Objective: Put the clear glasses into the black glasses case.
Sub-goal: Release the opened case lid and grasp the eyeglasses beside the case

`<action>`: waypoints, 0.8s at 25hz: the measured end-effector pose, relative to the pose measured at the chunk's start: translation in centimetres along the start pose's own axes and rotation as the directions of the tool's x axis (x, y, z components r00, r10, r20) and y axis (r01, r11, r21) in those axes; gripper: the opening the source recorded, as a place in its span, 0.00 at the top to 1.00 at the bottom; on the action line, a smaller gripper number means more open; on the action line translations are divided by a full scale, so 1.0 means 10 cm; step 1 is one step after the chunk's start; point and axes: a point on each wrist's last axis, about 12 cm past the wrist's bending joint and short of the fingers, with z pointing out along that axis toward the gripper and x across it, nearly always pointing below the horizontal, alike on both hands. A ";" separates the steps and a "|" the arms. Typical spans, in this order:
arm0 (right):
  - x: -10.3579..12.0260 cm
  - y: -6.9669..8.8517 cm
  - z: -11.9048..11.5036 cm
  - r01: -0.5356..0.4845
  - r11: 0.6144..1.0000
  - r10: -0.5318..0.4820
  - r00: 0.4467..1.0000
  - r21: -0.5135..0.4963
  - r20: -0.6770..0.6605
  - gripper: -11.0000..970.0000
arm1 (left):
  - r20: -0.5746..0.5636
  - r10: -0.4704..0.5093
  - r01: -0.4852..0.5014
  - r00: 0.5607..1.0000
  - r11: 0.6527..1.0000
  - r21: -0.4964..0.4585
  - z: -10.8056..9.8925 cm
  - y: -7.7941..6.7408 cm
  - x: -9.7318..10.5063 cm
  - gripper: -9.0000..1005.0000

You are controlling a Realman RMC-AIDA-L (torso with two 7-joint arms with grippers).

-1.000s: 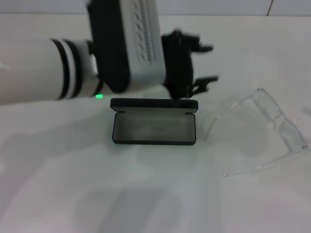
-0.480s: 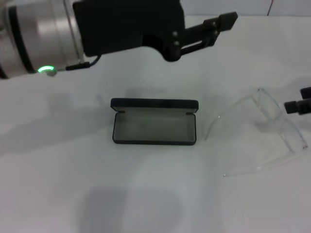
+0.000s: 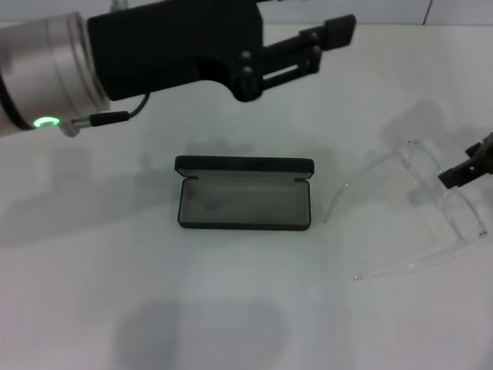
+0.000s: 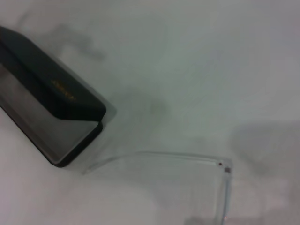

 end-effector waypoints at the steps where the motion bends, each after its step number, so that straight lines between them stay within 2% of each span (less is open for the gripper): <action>1: -0.03 0.01 0.03 0.006 1.000 -0.006 1.000 -0.001 -0.008 0.26 | 0.008 -0.003 0.003 1.000 1.000 0.000 -0.02 0.01 0.00 0.50; 4: -0.08 0.03 0.18 0.013 1.000 -0.013 0.999 0.007 -0.045 0.26 | 0.034 -0.018 0.018 0.999 1.000 0.000 -0.08 0.02 0.03 0.50; 10: -0.07 0.01 0.32 0.009 1.000 -0.007 0.996 0.023 -0.086 0.31 | 0.050 -0.030 0.030 0.998 1.000 -0.004 -0.12 0.04 0.06 0.50; 20: -0.05 -0.06 0.45 -0.007 0.999 0.011 0.997 0.053 -0.070 0.40 | 0.046 -0.048 0.048 0.998 0.999 -0.005 -0.13 0.04 0.11 0.50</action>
